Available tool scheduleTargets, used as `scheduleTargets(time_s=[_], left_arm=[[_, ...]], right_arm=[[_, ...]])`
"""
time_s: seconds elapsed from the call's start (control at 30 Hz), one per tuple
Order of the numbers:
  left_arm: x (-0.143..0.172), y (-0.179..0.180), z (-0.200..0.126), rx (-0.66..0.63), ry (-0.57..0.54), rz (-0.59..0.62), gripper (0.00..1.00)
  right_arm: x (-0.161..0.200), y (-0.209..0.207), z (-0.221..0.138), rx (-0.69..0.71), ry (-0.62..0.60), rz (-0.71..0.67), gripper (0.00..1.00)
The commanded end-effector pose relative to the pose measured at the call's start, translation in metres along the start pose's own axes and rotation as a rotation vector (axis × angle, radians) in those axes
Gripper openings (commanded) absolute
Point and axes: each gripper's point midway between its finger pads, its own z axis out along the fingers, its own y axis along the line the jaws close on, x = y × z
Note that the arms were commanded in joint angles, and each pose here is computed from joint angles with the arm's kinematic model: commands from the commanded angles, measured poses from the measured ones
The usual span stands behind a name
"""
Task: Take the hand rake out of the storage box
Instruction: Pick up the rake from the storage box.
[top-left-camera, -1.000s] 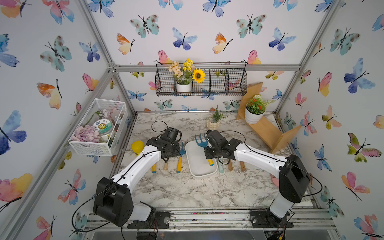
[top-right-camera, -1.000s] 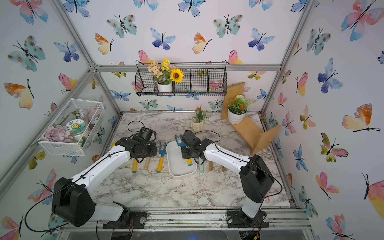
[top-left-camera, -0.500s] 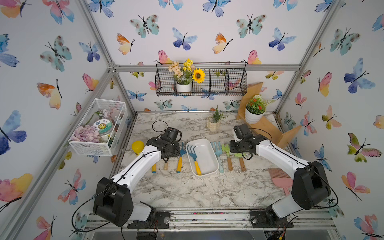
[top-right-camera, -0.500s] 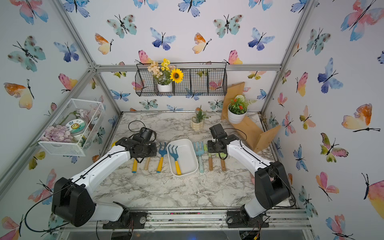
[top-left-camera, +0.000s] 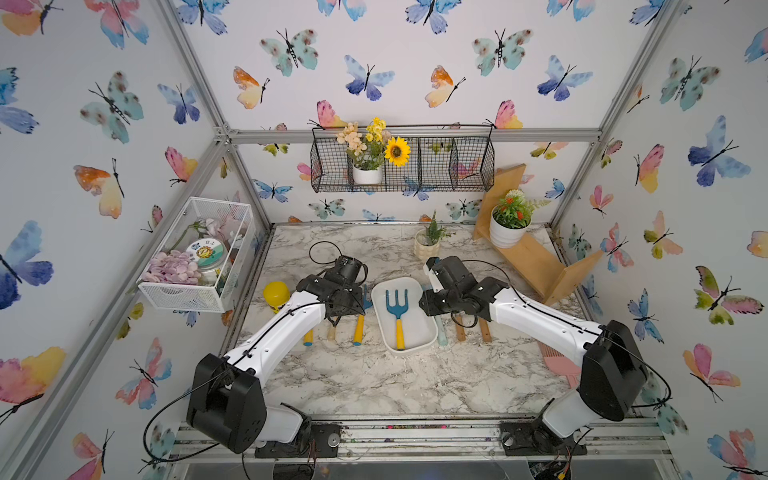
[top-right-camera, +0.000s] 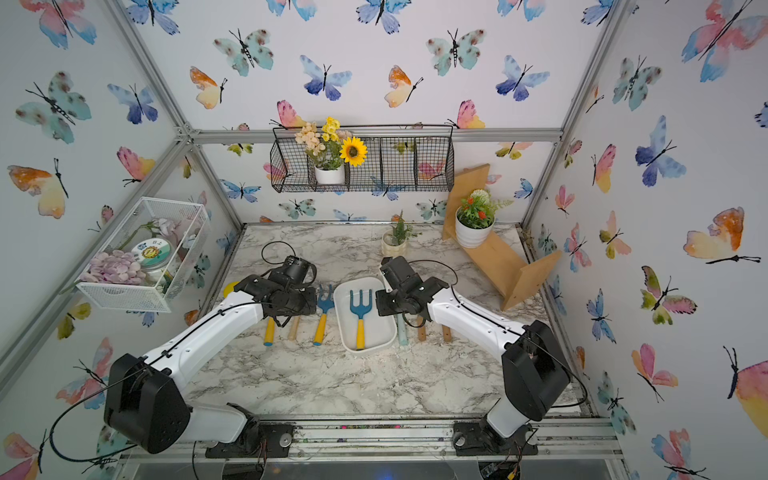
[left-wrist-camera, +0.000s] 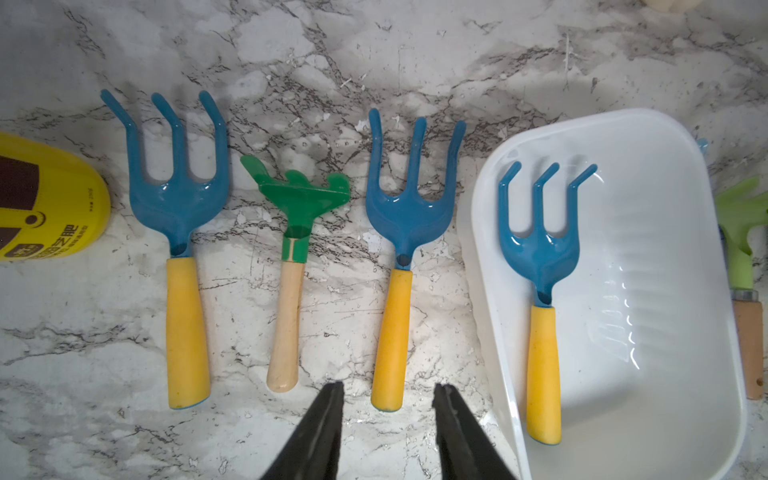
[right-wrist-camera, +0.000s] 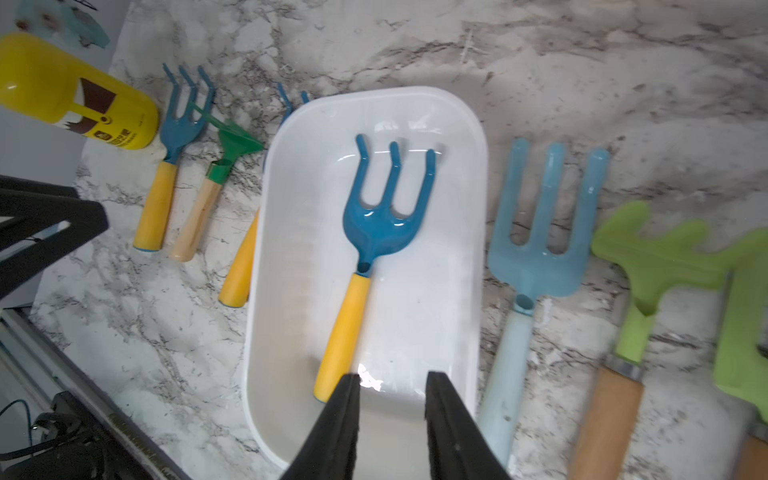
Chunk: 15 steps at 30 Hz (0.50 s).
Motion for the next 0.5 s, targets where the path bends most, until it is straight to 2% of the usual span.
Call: scheduleTargets(time_s=[0.0, 0.17, 0.47], left_arm=[[-0.007, -0.007, -0.004, 0.024, -0.002, -0.010, 0.41], [-0.008, -0.006, -0.004, 0.016, -0.004, -0.010, 0.42], [-0.005, -0.002, -0.003, 0.010, -0.002, -0.010, 0.42]], right_arm=[[0.005, 0.013, 0.016, 0.019, 0.008, 0.049, 0.40], [0.021, 0.021, 0.040, 0.076, 0.031, 0.084, 0.45], [0.036, 0.031, 0.078, 0.099, 0.064, 0.121, 0.46]])
